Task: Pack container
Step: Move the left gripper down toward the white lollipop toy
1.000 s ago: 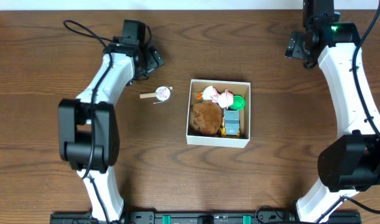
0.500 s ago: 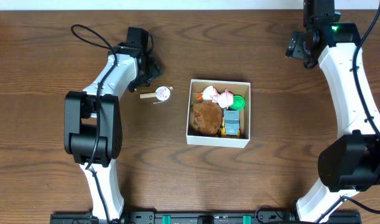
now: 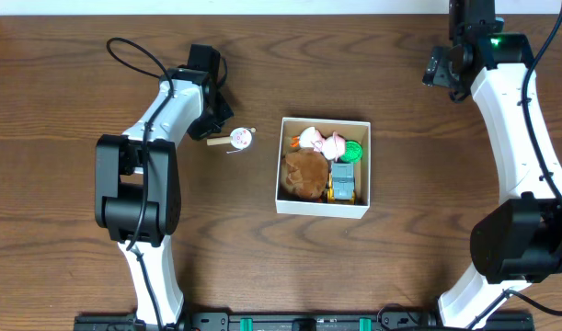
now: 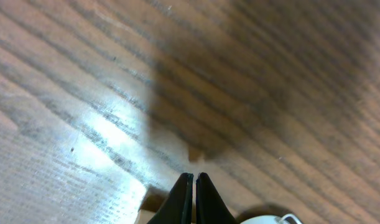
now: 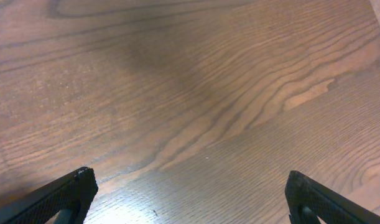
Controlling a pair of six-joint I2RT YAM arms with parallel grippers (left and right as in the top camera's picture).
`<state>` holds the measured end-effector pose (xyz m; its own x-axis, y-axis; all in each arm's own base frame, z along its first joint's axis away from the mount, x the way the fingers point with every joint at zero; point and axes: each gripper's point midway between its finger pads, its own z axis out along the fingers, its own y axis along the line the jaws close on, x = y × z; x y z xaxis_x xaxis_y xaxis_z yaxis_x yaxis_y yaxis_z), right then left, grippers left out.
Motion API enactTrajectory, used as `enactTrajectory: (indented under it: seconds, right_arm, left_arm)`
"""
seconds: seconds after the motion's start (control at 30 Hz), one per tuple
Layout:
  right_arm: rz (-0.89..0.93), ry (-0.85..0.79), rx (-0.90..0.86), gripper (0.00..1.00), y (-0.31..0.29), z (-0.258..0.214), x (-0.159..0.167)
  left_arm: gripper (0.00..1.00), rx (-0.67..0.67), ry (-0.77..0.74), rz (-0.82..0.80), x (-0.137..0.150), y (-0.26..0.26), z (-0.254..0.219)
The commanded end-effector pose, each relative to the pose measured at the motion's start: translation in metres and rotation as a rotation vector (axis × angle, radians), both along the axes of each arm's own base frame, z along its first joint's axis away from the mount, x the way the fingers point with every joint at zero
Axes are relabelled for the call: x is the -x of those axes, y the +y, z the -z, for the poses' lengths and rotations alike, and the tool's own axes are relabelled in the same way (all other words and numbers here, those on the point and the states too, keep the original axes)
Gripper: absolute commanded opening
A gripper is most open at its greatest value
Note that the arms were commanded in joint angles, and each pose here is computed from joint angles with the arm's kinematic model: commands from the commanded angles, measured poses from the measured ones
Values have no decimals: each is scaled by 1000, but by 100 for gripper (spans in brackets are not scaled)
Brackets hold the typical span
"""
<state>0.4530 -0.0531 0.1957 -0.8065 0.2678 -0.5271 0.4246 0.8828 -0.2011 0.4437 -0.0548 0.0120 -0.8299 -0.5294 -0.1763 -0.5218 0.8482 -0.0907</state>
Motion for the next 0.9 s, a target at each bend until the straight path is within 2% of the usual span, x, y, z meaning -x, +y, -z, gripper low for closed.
enactTrajectory:
  seconds: [0.0,0.43,0.87]
  right_arm:
    - [5,-26,8,99,-5,-12,-1]
    - [6,-27,8,99,-5,-12,-1]
    - [4,-27,5,99,-5,-12,-1]
  left_arm:
    - [6,-26,38,0,9,4,5]
    - [6,-46,191,3,47,8,7]
    - [6,16,217,69,56,-26,8]
